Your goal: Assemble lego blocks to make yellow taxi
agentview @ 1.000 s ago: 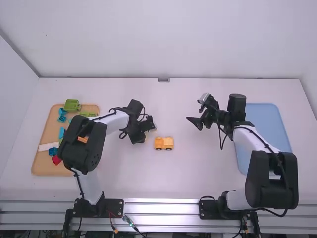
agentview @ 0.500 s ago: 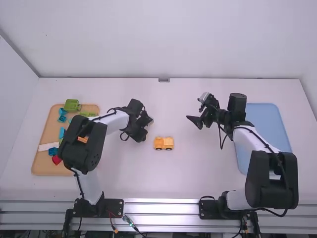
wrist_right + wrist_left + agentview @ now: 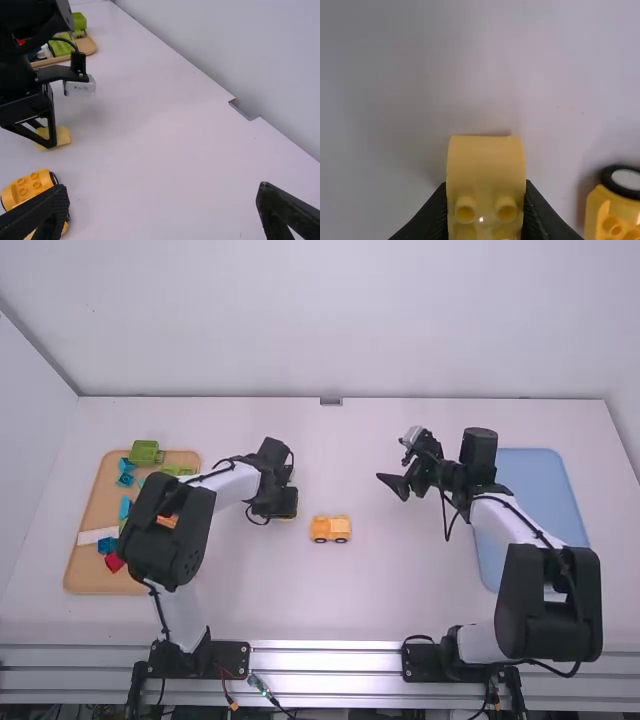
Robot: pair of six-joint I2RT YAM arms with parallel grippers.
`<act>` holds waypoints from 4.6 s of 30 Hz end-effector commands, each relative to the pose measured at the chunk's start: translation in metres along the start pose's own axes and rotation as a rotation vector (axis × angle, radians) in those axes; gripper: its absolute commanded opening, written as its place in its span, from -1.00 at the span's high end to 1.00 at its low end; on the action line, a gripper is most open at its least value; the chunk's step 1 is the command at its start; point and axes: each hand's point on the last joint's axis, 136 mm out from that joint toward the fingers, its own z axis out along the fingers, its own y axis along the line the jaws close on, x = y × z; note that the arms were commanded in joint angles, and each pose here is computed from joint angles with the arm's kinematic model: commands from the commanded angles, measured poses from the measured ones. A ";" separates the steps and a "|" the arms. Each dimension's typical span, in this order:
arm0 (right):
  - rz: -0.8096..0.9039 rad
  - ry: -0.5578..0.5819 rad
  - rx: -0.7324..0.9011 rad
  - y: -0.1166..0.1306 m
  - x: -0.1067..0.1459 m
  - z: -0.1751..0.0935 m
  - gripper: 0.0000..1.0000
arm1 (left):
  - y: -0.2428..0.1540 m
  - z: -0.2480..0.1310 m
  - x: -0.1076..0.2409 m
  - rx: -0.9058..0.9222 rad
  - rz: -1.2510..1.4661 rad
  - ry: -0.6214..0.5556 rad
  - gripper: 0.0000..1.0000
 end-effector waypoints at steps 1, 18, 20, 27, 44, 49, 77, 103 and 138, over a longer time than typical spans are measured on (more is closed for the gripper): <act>-0.011 -0.012 0.003 0.002 -0.006 -0.004 -0.97 | 0.011 0.003 0.002 -0.069 -0.368 -0.006 0.95; -0.013 -0.011 0.004 0.002 -0.005 -0.004 -0.98 | 0.029 -0.002 0.040 -0.245 -1.417 0.011 0.95; -0.013 -0.011 0.004 0.002 -0.005 -0.004 -0.98 | 0.029 -0.001 0.040 -0.243 -1.448 0.011 0.95; -0.005 0.007 0.022 -0.001 -0.002 -0.004 -0.98 | 0.023 -0.001 0.044 -0.255 -1.612 -0.002 0.95; -0.003 0.009 0.016 0.001 -0.002 -0.003 -0.98 | 0.014 0.001 0.053 -0.279 -1.602 0.001 0.83; -0.004 0.009 0.013 0.002 -0.002 -0.002 -0.98 | 0.014 0.002 0.045 -0.245 -1.518 -0.002 0.64; -0.001 0.013 0.010 0.004 0.002 -0.002 -0.98 | -0.007 -0.031 0.017 -0.142 -1.214 0.011 -0.99; -0.012 0.003 0.019 0.002 -0.001 -0.002 -0.98 | -0.097 -0.212 -0.114 -0.054 0.736 -0.330 -0.99; -0.074 -0.021 0.036 -0.003 -0.008 -0.002 -0.98 | -0.023 -0.117 -0.015 0.547 1.596 -0.422 -0.99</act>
